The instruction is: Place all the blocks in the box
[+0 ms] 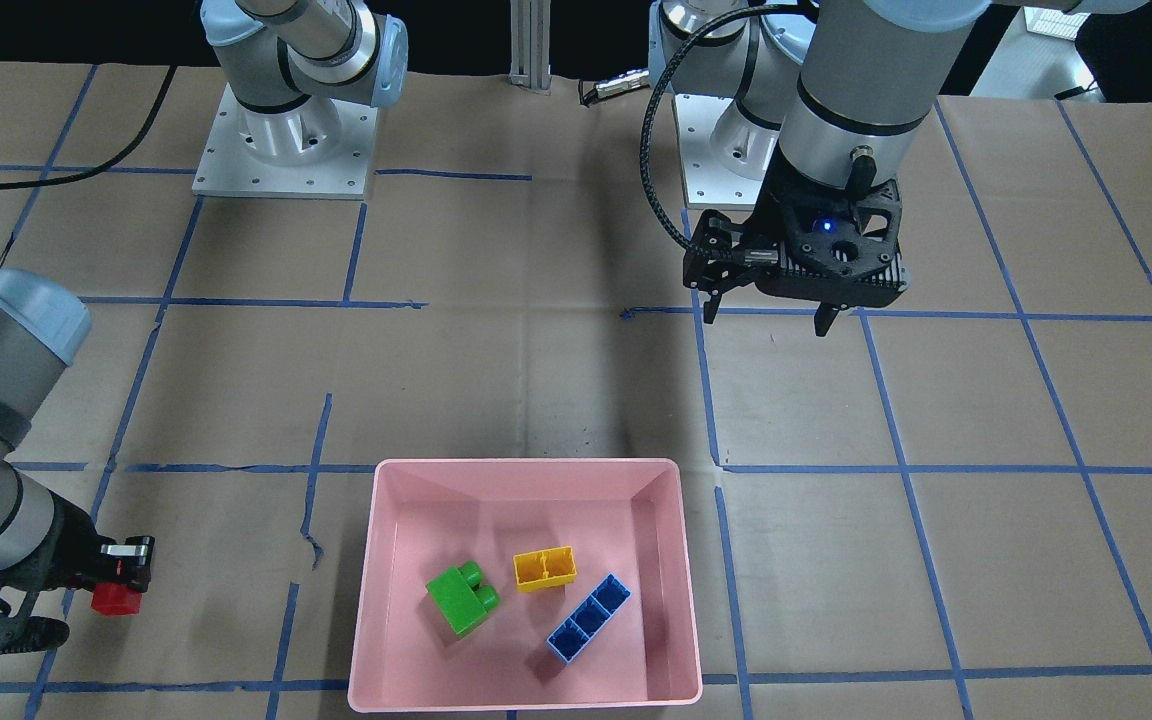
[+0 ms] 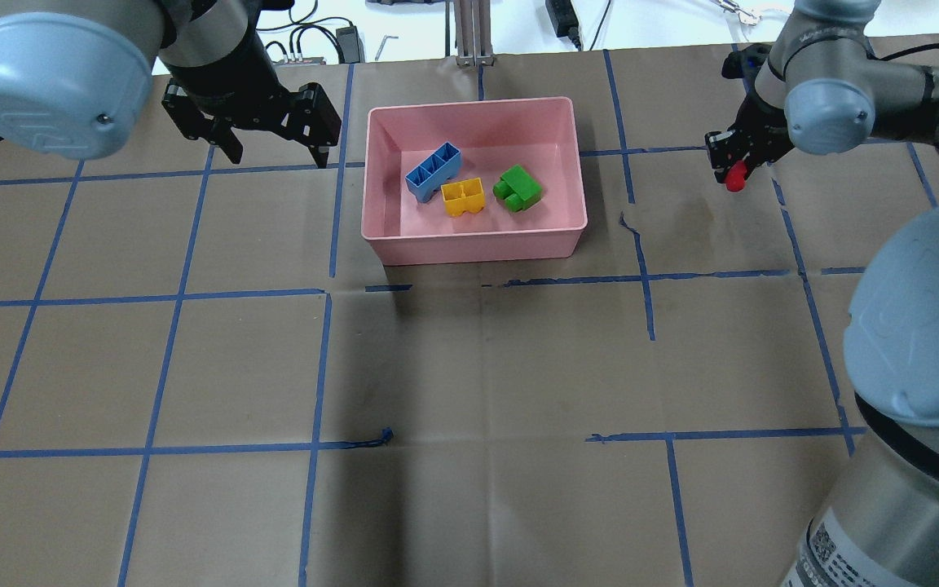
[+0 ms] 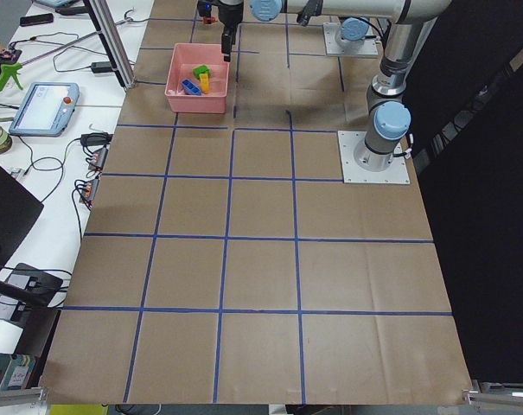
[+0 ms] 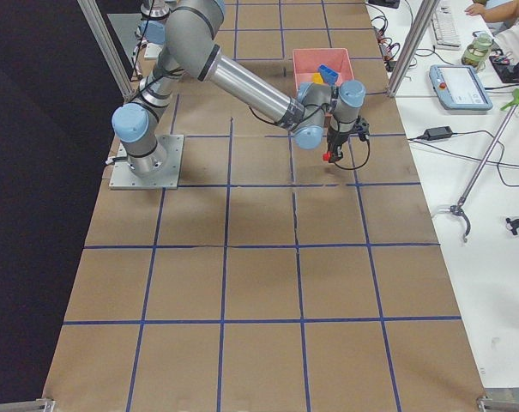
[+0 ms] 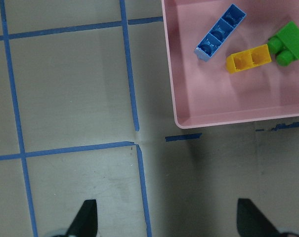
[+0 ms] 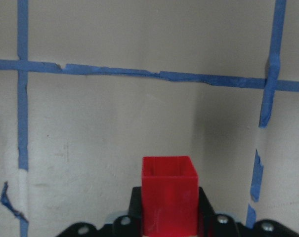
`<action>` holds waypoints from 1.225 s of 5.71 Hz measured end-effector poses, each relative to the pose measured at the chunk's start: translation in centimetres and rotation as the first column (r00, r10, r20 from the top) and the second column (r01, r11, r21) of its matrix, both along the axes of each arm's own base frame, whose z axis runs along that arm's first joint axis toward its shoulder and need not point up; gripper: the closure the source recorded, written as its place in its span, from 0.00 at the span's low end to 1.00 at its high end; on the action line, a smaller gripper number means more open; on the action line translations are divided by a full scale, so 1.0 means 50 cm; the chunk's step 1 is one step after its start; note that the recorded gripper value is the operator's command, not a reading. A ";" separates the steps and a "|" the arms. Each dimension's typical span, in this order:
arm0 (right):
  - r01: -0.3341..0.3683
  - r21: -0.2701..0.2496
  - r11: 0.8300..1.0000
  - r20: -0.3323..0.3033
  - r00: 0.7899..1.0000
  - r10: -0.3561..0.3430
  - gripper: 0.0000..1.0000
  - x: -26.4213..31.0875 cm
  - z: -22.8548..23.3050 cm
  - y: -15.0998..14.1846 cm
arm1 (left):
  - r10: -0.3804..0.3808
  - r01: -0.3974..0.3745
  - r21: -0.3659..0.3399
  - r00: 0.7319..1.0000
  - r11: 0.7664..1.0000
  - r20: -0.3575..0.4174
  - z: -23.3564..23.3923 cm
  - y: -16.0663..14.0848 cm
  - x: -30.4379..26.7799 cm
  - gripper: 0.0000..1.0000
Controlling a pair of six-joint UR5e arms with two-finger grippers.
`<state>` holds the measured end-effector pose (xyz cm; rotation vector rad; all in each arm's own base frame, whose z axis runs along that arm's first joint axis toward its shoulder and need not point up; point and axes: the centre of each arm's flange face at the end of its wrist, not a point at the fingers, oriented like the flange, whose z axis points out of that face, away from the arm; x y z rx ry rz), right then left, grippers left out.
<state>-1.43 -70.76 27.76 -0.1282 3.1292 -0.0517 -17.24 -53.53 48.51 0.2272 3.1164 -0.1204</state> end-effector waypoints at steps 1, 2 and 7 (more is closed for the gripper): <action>0.025 0.007 1.000 0.008 1.000 -0.025 0.71 0.030 0.082 -0.012 | -0.004 0.004 0.002 1.000 1.000 0.000 0.005 0.003 0.005 0.00; 0.061 0.009 0.998 0.013 0.998 -0.061 0.71 0.116 0.147 -0.019 | -0.002 0.002 -0.001 1.000 1.000 0.001 0.012 0.007 0.009 0.00; 0.257 0.046 0.965 0.014 0.966 -0.258 0.24 0.702 0.036 0.028 | 0.001 -0.001 -0.001 1.000 1.000 0.005 0.034 0.026 0.015 0.00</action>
